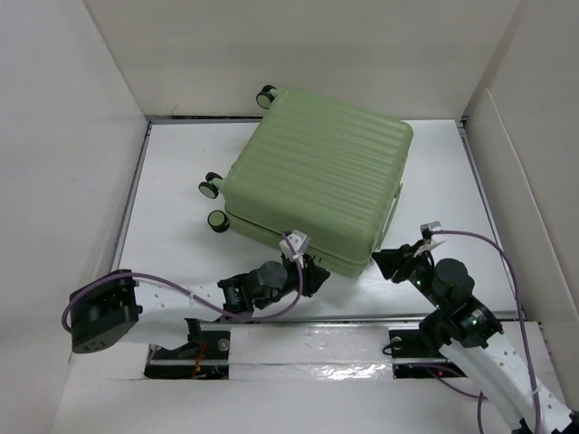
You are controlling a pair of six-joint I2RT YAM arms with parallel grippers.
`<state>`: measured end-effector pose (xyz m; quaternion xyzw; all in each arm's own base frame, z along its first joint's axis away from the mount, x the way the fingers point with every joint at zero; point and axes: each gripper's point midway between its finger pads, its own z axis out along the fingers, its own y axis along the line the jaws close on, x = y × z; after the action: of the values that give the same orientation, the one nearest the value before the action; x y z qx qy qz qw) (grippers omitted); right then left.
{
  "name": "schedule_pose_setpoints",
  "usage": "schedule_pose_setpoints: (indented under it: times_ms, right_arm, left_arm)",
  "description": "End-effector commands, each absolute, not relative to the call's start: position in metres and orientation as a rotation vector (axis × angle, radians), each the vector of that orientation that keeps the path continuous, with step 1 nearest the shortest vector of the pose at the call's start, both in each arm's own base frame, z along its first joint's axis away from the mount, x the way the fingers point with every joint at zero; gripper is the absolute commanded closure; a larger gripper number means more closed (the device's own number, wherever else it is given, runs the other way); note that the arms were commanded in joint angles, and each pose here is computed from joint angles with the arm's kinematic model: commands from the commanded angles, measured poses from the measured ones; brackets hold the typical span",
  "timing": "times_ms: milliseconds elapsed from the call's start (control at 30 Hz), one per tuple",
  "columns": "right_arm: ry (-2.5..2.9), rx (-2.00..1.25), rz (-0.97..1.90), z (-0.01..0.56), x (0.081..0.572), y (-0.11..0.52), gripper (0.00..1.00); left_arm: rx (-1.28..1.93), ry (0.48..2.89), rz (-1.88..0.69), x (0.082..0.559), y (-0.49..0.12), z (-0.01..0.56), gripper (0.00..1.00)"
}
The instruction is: Pack the luggage
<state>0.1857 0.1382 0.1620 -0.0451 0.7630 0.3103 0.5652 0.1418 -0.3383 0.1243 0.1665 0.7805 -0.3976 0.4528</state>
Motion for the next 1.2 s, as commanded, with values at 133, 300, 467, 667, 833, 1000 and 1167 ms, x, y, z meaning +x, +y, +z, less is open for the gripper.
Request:
schedule_pose_setpoints:
  times_ms: [133,300,467,667,833,1000,1167]
  right_arm:
    - [1.880,-0.059,0.724,0.150,0.184,0.141,0.54]
    - [1.949,0.002,0.706,0.164,0.169,0.128,0.86]
    - [2.107,-0.120,0.713,0.145,0.156,0.141,0.78]
    - [2.057,-0.169,0.714,0.143,0.167,0.152,0.52]
    - [1.958,-0.223,0.699,0.158,0.179,0.156,0.49]
    - [1.930,-0.264,0.694,0.157,0.192,0.167,0.55]
    - [1.999,-0.328,0.703,0.135,0.189,0.177,0.70]
  left_arm:
    - [0.381,1.822,-1.154,0.154,-0.357,0.167,0.83]
    - [0.462,1.838,-1.194,0.147,-0.373,0.160,0.82]
    - [0.436,1.832,-1.202,0.152,-0.377,0.163,0.82]
    - [0.430,1.833,-1.202,0.156,-0.374,0.162,0.82]
    - [0.418,1.838,-1.197,0.160,-0.374,0.159,0.82]
    - [0.411,1.846,-1.192,0.162,-0.375,0.157,0.82]
    - [0.391,1.844,-1.179,0.167,-0.373,0.158,0.82]
